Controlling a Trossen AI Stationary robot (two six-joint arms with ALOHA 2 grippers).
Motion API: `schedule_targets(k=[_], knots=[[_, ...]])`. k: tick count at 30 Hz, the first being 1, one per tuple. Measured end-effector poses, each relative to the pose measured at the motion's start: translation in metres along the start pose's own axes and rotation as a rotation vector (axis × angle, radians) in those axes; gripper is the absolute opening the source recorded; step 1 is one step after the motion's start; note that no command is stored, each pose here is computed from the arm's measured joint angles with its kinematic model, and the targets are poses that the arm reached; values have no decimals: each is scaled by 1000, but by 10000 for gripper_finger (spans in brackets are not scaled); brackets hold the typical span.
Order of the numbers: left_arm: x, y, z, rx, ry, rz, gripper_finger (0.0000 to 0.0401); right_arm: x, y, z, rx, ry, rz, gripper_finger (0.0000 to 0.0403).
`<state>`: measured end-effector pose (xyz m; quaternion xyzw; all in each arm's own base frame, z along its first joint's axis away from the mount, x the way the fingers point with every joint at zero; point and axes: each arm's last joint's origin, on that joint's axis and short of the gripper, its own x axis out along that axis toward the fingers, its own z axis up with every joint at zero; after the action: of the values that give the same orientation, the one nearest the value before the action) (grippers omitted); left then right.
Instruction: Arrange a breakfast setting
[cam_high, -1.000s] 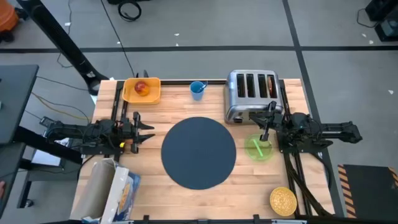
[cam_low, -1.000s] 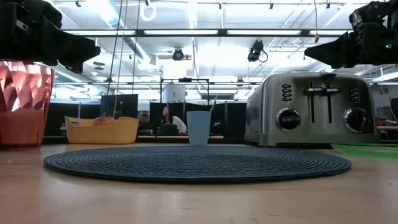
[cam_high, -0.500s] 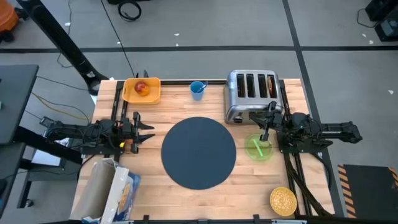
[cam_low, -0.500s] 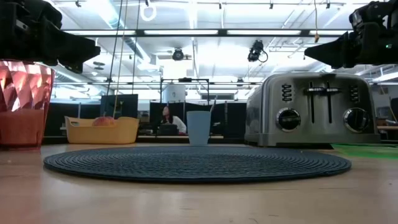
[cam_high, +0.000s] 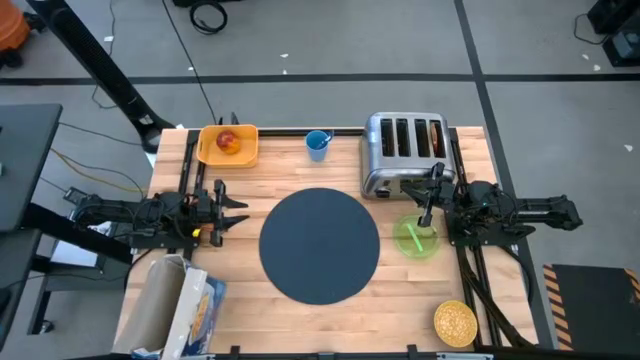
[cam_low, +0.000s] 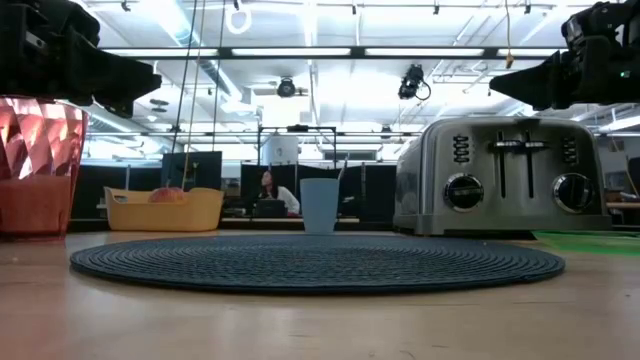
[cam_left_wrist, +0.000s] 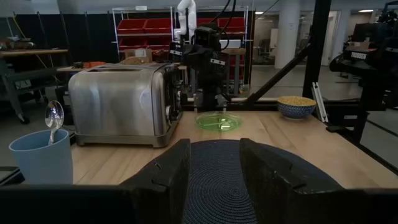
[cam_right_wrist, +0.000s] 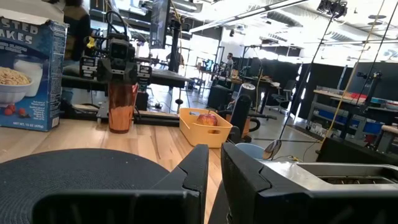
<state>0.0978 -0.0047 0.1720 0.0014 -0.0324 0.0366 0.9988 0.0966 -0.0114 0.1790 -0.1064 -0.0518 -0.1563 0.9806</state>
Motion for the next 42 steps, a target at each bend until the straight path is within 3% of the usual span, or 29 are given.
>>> schedule_targets(k=[27, 37, 42], knots=[[0, 0, 1, -3, -13, 0, 146, 0, 0, 0, 0, 0, 0, 55], [0, 0, 3, -185, -35, 12, 146, 0, 0, 0, 0, 0, 0, 55], [0, 2, 5, -220, -55, 50, 146, 0, 0, 0, 0, 0, 0, 55]])
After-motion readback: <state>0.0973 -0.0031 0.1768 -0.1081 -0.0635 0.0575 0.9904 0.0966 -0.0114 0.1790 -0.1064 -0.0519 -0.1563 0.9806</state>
